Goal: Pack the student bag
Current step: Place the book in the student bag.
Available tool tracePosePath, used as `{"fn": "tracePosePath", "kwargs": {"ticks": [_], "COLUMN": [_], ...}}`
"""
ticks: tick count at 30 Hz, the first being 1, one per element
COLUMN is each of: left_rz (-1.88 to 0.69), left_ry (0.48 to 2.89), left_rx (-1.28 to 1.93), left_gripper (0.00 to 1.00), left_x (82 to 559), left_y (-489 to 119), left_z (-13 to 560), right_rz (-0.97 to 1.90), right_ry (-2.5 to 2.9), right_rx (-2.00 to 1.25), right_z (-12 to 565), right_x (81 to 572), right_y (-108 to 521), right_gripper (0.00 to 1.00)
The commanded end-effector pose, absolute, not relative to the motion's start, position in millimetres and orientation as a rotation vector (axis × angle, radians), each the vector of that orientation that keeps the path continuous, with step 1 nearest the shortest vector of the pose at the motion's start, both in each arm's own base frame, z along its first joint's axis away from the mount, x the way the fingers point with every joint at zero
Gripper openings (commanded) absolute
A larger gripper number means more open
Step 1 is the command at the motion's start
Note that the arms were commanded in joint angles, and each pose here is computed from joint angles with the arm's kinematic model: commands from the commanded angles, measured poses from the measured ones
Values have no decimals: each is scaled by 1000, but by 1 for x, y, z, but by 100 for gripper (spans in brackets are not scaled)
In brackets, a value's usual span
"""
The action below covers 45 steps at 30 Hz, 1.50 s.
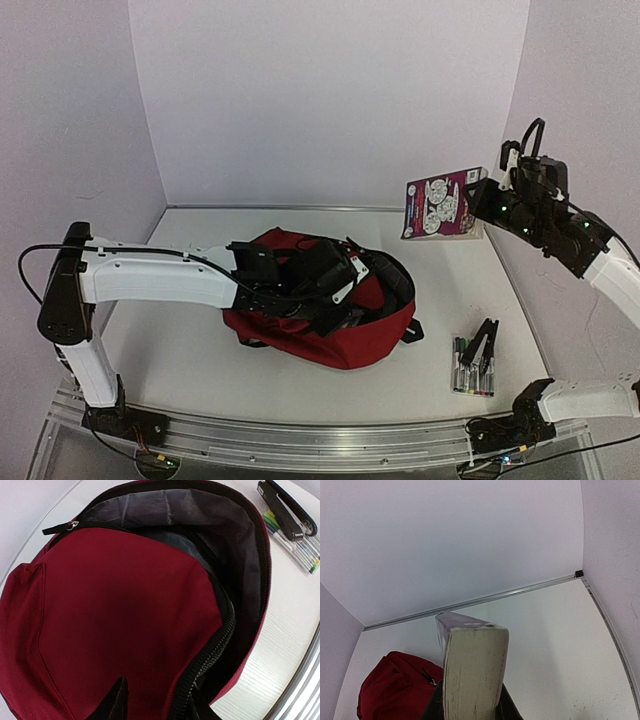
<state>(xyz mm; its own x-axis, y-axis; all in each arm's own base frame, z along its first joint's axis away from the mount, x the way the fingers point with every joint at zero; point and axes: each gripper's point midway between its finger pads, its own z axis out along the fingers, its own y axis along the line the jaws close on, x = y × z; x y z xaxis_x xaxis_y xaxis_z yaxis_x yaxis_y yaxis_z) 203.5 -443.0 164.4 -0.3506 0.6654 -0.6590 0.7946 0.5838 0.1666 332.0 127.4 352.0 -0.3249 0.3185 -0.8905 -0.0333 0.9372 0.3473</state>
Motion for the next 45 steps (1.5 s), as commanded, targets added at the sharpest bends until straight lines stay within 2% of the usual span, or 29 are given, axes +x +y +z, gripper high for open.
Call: {"fn": "tracePosePath", "kwargs": {"ticks": [1,6,13,18,23,28,38,45], "left_rz": [-215,-170,-395,-535,-571,-729,-933,-919], "left_ry": [2033,1998,1930,1886,1863,1748,1510,1522], "left_rx": [940,684,327,245,276,408,658,685], "left_gripper": [20,1,0,0,0,0,0,0], "left_x": [224,249,286,291,289,272,224,219], "left_y": [-426,-395,-353,-345,-349,-370,-379,-372], "left_z": [229,265,317,336,346,364,397,394], "right_rz": [545,711,917,1040,1178,1215,1425,1516], "right_ry": [1736,1814,1939,1999,2137,2268,2173,2033], "right_rx": [214,133,97,101,60,114,264,396], "right_z": [405,397,370,362,331,285,282,309], "right_x": [320,307,282,262,246,253,298,330], "right_y": [136,162,185,193,214,228,263,271], "right_gripper": [0,0,0,0,0,0,0,0]}}
